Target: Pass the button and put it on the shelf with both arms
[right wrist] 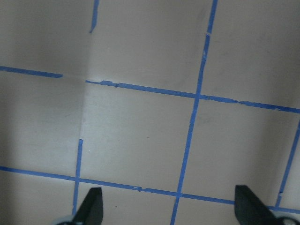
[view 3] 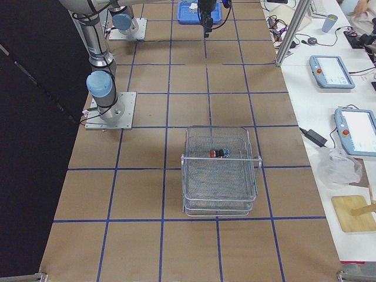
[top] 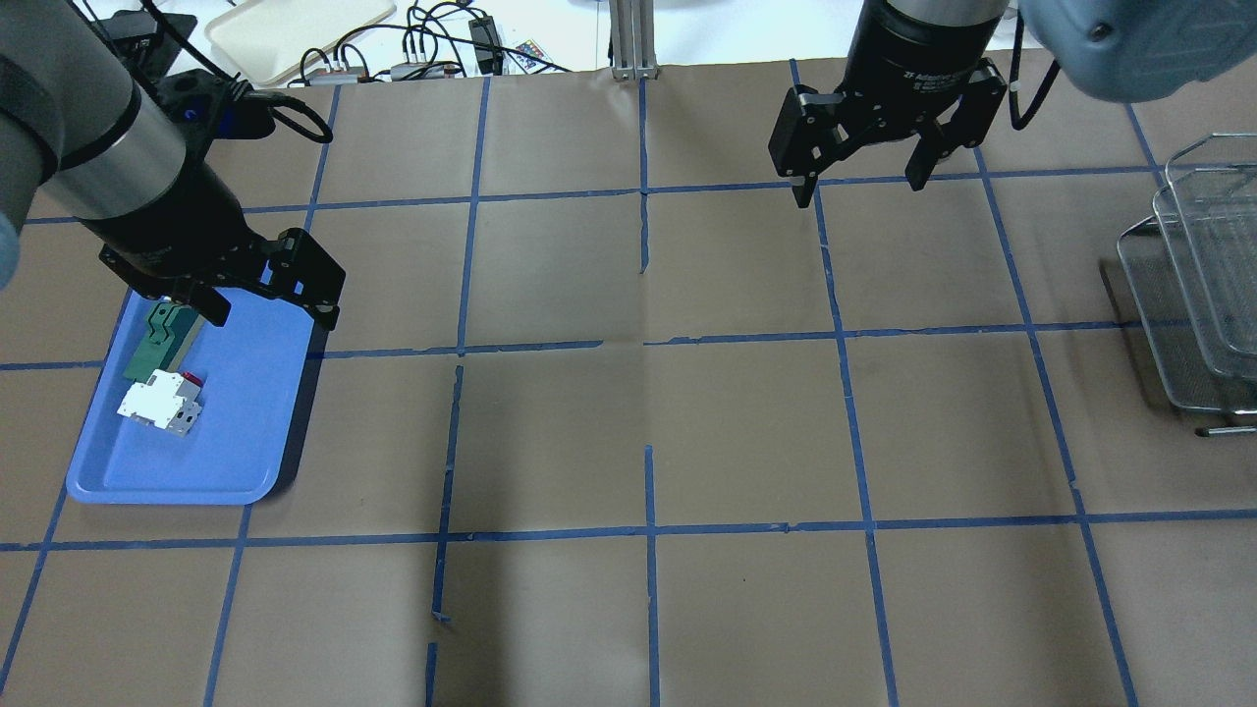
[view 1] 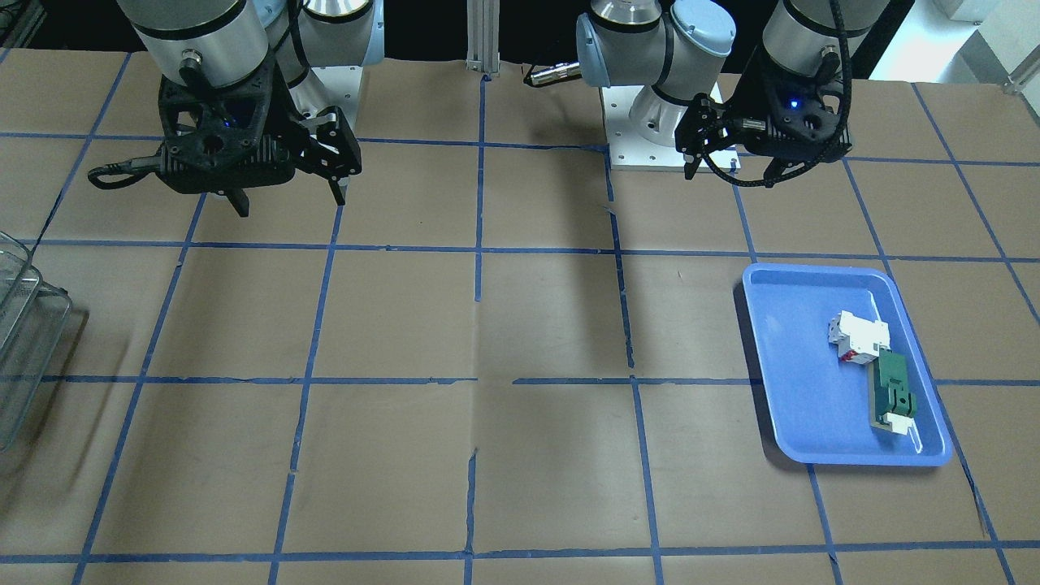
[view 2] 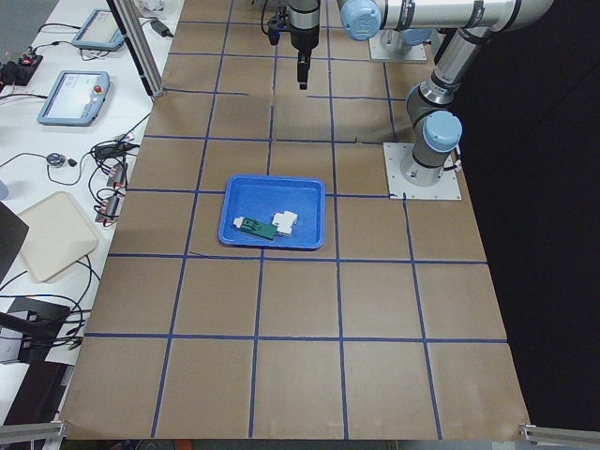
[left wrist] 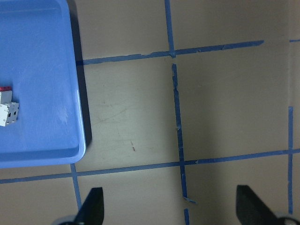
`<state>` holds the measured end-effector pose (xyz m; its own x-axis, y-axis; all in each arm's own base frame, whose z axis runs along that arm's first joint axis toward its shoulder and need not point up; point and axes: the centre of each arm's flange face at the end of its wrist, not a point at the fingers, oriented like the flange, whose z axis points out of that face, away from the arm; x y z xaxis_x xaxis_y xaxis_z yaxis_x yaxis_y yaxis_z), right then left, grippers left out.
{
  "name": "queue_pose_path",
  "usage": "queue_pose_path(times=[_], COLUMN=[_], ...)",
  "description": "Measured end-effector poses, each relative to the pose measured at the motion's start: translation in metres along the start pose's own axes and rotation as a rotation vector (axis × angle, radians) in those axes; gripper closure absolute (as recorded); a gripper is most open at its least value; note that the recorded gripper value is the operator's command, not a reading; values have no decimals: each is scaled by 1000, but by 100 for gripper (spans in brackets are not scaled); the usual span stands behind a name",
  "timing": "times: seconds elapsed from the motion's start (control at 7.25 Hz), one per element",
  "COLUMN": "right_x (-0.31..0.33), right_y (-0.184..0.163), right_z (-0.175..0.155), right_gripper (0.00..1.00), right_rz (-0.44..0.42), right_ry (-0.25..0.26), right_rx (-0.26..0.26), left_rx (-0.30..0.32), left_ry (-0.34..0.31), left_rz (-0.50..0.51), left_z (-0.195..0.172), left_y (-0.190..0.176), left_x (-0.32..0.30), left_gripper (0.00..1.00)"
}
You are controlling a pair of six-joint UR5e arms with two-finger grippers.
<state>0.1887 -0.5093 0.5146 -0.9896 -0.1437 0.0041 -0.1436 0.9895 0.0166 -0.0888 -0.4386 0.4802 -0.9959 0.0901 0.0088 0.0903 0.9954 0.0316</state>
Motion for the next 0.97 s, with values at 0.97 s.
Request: queue_pose_path(times=[0.97], right_x=[6], right_y=[3], right_z=[5], right_gripper=[0], right_rz=[30], right_ry=[33], right_rx=[-24], left_rx=[-9], left_ry=[1], left_rz=[-1], left_z=[-5], left_y=[8], left_x=[1], left_gripper=[0])
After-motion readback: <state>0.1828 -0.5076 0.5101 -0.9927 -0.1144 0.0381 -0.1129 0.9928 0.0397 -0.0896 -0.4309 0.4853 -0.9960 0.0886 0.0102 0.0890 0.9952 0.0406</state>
